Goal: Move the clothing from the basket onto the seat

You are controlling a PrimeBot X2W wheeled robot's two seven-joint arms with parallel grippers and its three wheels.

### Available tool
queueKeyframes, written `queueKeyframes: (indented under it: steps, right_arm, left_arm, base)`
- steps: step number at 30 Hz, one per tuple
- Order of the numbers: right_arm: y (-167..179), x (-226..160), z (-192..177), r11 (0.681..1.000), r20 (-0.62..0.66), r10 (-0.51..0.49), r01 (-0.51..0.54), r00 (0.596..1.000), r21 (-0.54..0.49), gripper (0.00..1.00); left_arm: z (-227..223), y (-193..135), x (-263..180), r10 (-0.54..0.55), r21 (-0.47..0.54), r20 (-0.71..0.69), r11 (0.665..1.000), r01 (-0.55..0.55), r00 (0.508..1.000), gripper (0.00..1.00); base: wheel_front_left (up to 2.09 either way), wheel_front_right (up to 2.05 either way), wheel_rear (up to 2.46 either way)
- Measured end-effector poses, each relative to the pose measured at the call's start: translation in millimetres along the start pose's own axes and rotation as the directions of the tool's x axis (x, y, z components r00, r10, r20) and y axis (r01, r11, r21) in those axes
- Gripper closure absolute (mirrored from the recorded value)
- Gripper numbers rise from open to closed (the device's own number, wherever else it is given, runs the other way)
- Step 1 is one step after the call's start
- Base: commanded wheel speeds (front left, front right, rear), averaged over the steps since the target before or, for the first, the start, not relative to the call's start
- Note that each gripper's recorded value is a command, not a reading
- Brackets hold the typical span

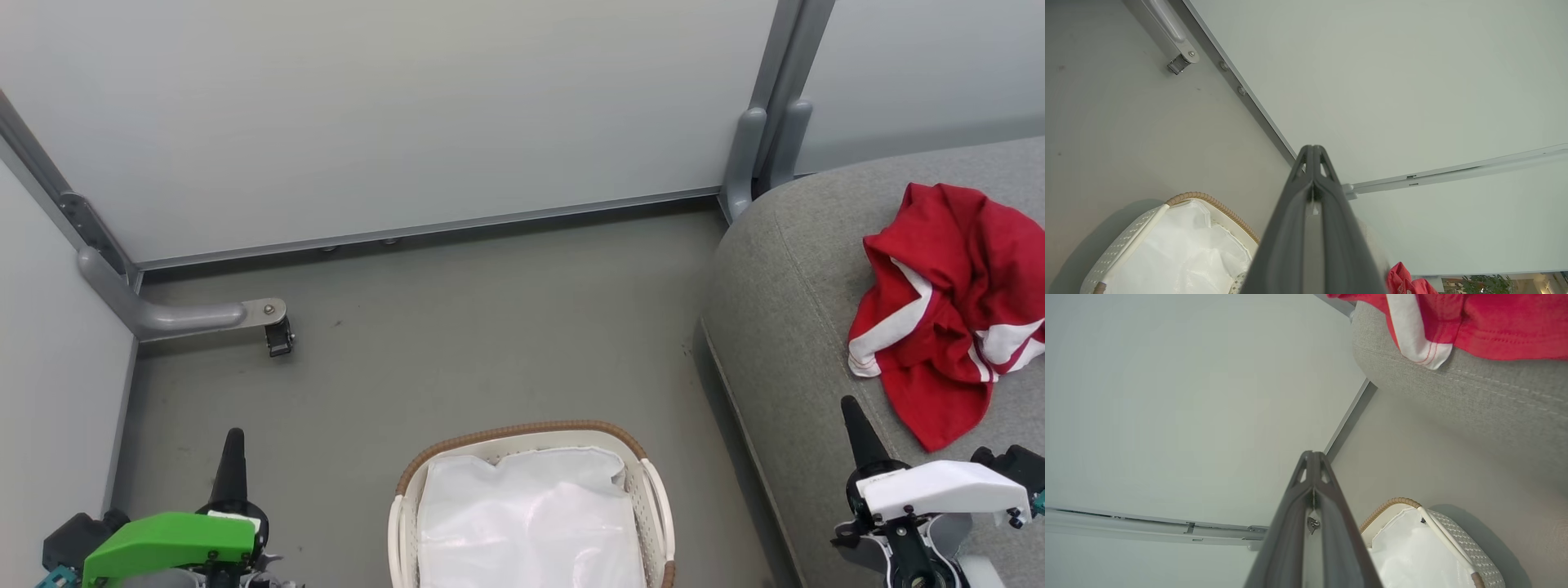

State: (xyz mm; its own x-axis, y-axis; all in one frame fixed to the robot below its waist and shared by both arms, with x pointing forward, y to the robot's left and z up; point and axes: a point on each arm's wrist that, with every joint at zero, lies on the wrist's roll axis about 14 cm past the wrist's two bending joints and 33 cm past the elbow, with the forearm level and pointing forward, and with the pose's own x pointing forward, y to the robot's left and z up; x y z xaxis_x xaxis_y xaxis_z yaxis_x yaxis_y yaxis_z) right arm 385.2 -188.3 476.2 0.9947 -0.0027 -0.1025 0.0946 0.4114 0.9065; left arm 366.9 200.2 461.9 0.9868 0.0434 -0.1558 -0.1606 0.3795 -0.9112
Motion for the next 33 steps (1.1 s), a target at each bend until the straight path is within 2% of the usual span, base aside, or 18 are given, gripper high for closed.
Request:
queueKeyframes:
  steps: [15, 33]
  right_arm:
    - [5, 0, 6, 0.990, 0.007, 0.019, -0.020, 1.000, 0.138, 1.00]
    - [12, 0, 13, 0.959, 0.019, 0.048, -0.052, 0.999, 0.278, 1.00]
  left_arm:
    - [4, -11, 4, -0.039, -0.129, 0.001, 0.991, 0.039, 0.999, 1.00]
    - [9, -25, 9, -0.090, -0.258, 0.002, 0.962, 0.087, 0.996, 1.00]
  base:
    - [0.00, 0.00, 0.00]
    - [0.00, 0.00, 0.00]
